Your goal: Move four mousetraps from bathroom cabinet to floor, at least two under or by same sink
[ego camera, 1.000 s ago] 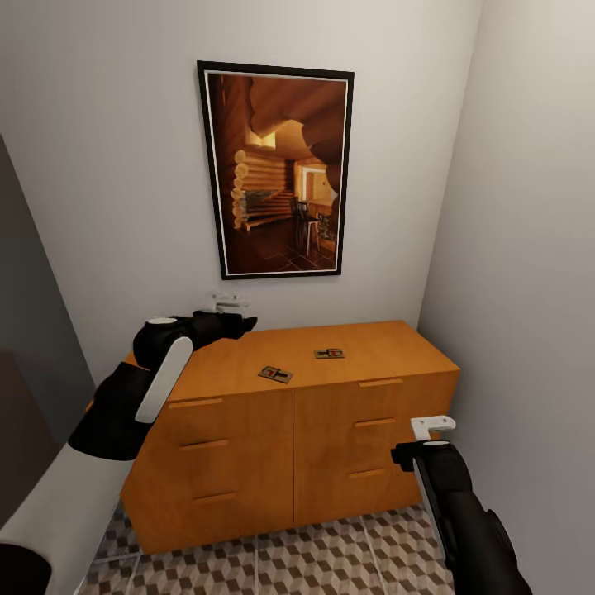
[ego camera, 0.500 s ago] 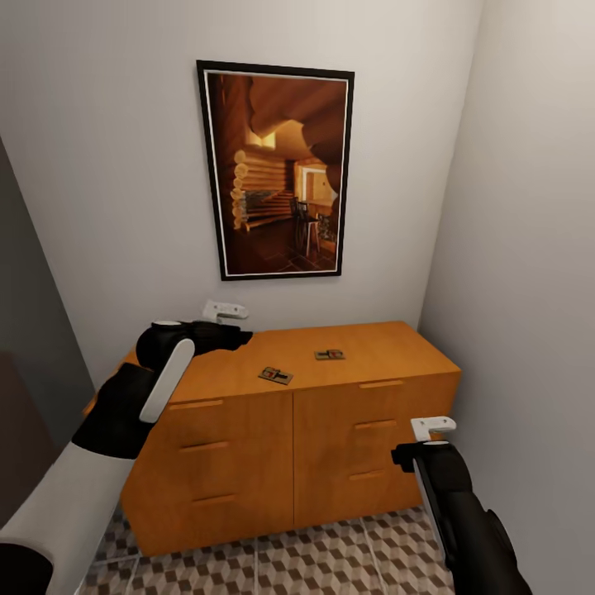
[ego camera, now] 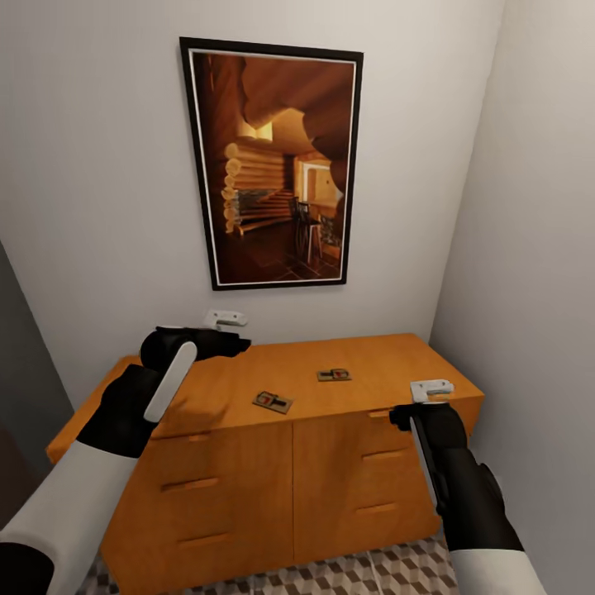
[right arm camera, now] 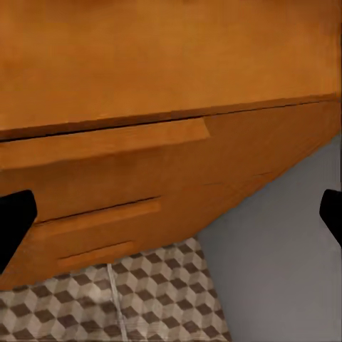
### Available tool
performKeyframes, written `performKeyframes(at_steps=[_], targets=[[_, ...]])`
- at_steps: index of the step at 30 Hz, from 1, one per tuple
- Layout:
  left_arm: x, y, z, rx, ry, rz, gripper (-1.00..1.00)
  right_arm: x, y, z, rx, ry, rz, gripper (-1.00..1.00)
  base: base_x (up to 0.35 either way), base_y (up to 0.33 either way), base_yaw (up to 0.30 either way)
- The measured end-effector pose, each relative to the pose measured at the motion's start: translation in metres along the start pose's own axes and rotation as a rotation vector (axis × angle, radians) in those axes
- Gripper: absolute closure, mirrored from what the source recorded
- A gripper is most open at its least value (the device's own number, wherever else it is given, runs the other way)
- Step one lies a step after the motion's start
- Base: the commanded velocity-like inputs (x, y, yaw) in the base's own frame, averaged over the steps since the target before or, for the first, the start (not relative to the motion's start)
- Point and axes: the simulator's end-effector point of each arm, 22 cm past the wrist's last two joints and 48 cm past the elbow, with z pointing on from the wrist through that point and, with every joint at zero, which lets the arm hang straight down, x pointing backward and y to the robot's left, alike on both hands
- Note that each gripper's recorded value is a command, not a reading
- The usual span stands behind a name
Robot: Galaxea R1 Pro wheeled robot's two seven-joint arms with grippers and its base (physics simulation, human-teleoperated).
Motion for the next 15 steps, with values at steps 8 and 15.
performKeyframes(at_steps=[8, 15], targets=[[0.012, 0.003, 0.008, -0.007, 0.030, -0.007, -1.00, -0.124, -0.013, -0.030, -0.005, -0.186, 0.054, -1.00, 0.320, 0.000, 0.000], [0.014, 0.001, 0.010, -0.002, 0.036, -0.007, -1.00, -0.157, -0.001, -0.036, -0.034, -0.211, 0.061, -1.00, 0.158, 0.000, 0.000]])
